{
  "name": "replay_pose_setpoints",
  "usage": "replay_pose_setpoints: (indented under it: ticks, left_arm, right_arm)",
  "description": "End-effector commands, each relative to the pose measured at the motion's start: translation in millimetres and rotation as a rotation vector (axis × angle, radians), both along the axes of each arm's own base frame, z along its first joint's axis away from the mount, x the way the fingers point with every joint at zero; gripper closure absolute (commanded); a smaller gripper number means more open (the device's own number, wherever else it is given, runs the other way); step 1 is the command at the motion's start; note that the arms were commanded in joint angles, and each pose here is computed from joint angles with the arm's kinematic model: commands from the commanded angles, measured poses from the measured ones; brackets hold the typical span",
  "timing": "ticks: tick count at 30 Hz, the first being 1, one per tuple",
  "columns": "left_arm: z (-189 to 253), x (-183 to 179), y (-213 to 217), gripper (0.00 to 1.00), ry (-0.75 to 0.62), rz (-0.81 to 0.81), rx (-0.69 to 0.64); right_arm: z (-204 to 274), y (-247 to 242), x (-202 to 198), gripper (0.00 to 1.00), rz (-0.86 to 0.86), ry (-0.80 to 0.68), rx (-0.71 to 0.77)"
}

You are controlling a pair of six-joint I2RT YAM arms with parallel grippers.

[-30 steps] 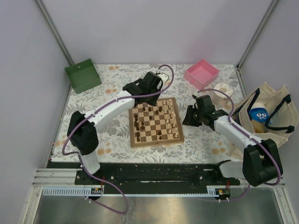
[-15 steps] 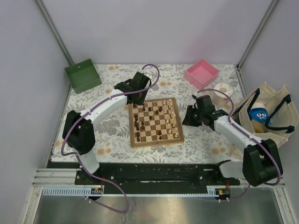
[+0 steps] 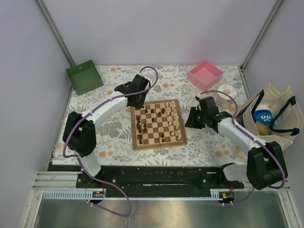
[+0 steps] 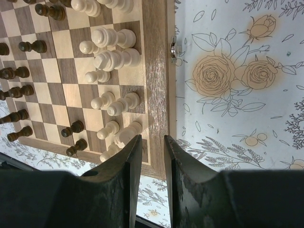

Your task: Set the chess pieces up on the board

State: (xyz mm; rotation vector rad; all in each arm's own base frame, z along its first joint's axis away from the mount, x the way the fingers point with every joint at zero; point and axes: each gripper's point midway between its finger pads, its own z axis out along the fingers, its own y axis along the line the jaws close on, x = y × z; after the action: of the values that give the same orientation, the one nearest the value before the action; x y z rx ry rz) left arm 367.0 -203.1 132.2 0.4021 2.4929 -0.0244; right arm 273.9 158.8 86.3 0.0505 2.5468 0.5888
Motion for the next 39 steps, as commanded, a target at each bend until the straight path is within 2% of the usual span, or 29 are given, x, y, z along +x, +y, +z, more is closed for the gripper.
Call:
replay_pose_setpoints:
  ticks: [1,22,39]
  left_arm:
    - [3,9,-1,1.00,-0.026,0.031,-0.054]
    - [-51,21,7,1.00,0.068,0.066,-0.025]
    - [-63,20,11,1.00,0.089,0.088,-0.017]
  right_arm:
    - [28,9,13,0.66,0.006,-0.066,0.038]
    - [49,10,12,0.63,-0.002,-0.107,0.066]
    - [47,13,14,0.63,0.003,-0.092,0.071]
